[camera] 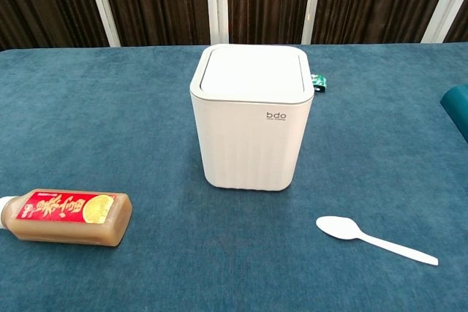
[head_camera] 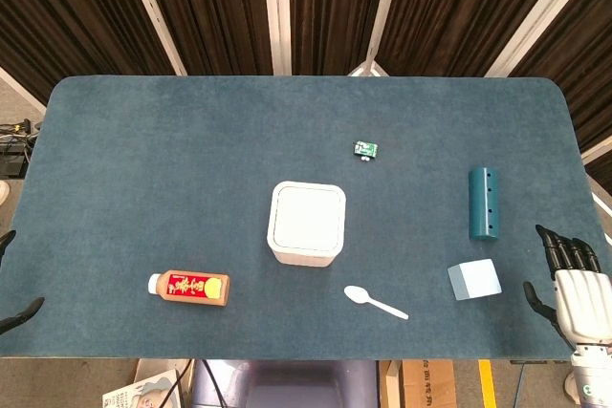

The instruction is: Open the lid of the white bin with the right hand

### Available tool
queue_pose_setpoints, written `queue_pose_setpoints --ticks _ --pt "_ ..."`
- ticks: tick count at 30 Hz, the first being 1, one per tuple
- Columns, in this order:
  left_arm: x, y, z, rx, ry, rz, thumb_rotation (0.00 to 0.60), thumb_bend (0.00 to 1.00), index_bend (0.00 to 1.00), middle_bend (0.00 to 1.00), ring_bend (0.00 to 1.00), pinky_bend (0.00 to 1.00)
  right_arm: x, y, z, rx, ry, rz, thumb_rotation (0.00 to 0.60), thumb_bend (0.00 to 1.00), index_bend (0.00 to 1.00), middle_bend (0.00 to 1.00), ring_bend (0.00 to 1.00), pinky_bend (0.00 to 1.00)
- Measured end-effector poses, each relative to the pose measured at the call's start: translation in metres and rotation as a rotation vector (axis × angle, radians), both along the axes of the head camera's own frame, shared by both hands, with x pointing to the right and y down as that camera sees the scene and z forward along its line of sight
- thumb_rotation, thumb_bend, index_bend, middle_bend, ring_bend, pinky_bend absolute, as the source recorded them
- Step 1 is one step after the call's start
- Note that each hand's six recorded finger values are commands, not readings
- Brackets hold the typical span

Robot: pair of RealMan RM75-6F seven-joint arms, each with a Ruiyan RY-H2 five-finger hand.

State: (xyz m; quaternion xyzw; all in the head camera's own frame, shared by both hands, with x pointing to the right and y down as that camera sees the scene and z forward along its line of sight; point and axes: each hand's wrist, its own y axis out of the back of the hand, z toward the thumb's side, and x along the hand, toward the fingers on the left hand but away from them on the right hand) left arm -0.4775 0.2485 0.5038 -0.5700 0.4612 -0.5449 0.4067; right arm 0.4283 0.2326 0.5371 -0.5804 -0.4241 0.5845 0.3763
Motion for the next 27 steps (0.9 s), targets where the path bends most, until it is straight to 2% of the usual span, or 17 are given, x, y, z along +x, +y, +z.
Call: queue_pose_setpoints --ticks 4,7,9,12,14,16,21,23,27 --pt "0.002 -0.001 -0.001 0.012 0.011 0.007 0.6 0.0 0.1 0.0 0.0 0.0 -0.009 -0.002 -0.004 0.012 -0.039 -0.024 0.6 0.34 0.06 0.21 0.28 0.2" --pt "0.003 -0.002 0.0 0.014 0.017 0.011 0.6 0.0 0.1 0.0 0.0 0.0 -0.019 -0.008 -0.008 0.008 -0.087 -0.056 0.6 0.34 0.06 0.35 0.43 0.29" --pt "0.004 -0.001 0.001 0.01 0.012 0.011 0.6 0.0 0.1 0.0 0.0 0.0 -0.026 -0.016 -0.012 0.0 -0.109 -0.088 0.6 0.34 0.06 0.47 0.57 0.42" --pt "0.004 -0.001 0.002 0.007 0.004 0.008 0.6 0.0 0.1 0.0 0.0 0.0 -0.039 -0.032 -0.019 -0.004 -0.134 -0.142 0.6 0.34 0.06 0.61 0.71 0.58" --pt "0.004 -0.001 0.002 0.005 0.002 0.005 0.6 0.0 0.1 0.0 0.0 0.0 -0.05 -0.042 -0.022 -0.008 -0.152 -0.179 0.6 0.35 0.06 0.67 0.77 0.64" --pt "0.003 -0.001 0.002 0.002 0.0 0.0 0.6 0.0 0.1 0.0 0.0 0.0 -0.06 -0.05 -0.023 -0.016 -0.17 -0.208 0.6 0.4 0.06 0.71 0.8 0.67" --pt "0.003 -0.002 0.002 0.006 0.0 -0.002 0.6 0.0 0.1 0.0 0.0 0.0 -0.088 -0.063 -0.021 -0.057 -0.198 -0.288 0.6 0.61 0.06 0.77 0.85 0.67" --pt "0.003 -0.002 0.001 0.012 0.0 0.0 0.6 0.0 0.1 0.0 0.0 0.0 -0.097 -0.065 -0.019 -0.079 -0.204 -0.316 0.6 0.66 0.06 0.79 0.86 0.67" --pt "0.004 -0.003 -0.003 0.043 0.004 0.002 0.6 0.0 0.1 0.0 0.0 0.0 -0.118 -0.068 -0.013 -0.13 -0.221 -0.384 0.6 0.69 0.06 0.79 0.86 0.67"
